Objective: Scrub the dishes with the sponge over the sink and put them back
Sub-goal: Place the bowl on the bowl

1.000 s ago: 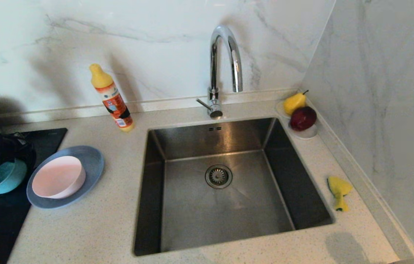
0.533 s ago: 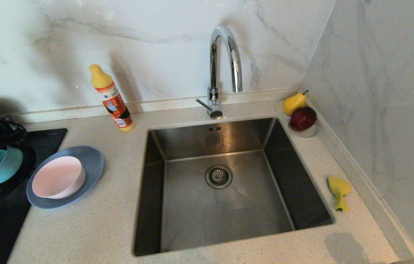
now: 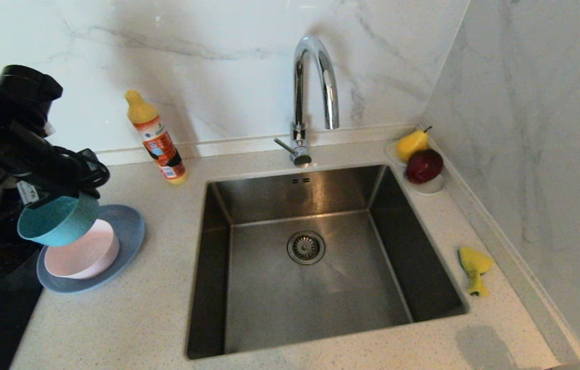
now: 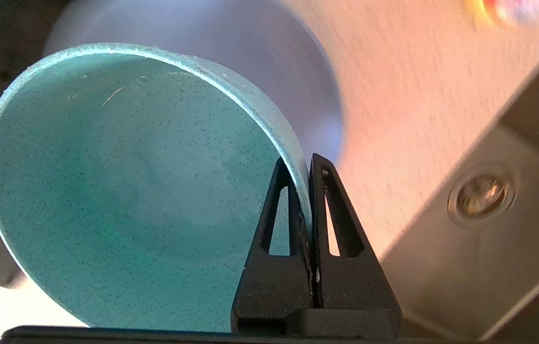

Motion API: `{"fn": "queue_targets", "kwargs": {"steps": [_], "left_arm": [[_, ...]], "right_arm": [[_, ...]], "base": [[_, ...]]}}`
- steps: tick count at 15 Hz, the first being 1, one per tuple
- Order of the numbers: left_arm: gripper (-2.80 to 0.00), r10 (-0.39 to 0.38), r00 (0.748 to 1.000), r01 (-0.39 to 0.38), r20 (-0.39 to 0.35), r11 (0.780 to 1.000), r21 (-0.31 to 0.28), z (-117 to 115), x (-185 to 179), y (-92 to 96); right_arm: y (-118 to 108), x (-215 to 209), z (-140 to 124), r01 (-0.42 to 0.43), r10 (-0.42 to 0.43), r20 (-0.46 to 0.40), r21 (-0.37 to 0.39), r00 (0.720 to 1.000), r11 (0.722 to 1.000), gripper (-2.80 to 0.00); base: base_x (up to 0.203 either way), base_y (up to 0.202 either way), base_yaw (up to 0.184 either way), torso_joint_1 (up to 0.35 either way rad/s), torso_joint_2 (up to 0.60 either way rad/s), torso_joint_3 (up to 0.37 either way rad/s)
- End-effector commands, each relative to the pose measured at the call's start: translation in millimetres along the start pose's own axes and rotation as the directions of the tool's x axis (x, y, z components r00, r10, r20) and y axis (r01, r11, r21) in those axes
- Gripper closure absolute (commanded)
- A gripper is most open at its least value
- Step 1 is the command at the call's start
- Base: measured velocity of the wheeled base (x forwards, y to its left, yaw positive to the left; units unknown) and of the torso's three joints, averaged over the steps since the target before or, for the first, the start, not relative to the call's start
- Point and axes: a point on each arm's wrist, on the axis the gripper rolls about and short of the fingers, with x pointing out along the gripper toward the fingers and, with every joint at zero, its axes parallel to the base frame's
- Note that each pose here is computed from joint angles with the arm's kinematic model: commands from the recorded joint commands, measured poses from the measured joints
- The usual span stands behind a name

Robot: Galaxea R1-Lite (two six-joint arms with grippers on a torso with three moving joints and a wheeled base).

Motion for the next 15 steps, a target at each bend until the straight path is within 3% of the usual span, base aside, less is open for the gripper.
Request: {"fn": "queue_targets", "kwargs": {"steps": [1, 4, 7, 15], "left_arm": [[0.0, 0.023, 0.999, -0.022, -0.037, 0.999, 0.025, -14, 17, -12.6], [0.0, 0.063, 0.997, -0.062, -0.042, 0.998, 0.029, -23, 35, -8.5], [0.0, 0.075, 0.997, -0.074, -0.001, 0.997, 0.017, -22, 54, -6.5], [0.0, 0.075, 0.997, -0.075, 0.013, 0.997, 0.012, -16, 49, -2.4]], "right_arm": [[0, 0, 0, 0.0, 0.0, 0.001, 0.0, 1.0, 1.0, 0.0], [0, 0, 0, 0.0, 0.0, 0.001, 0.0, 1.0, 1.0, 0.0], [0, 0, 0, 0.0, 0.0, 0.001, 0.0, 1.0, 1.0, 0.0], [0, 0, 0, 0.0, 0.0, 0.001, 0.0, 1.0, 1.0, 0.0]], "base": [[0.0, 0.0, 0.0, 0.0, 0.0, 0.0], [0.0, 0.0, 0.0, 0.0, 0.0, 0.0], [0.0, 0.0, 0.0, 0.0, 0.0, 0.0], [0.0, 0.0, 0.0, 0.0, 0.0, 0.0]]}}
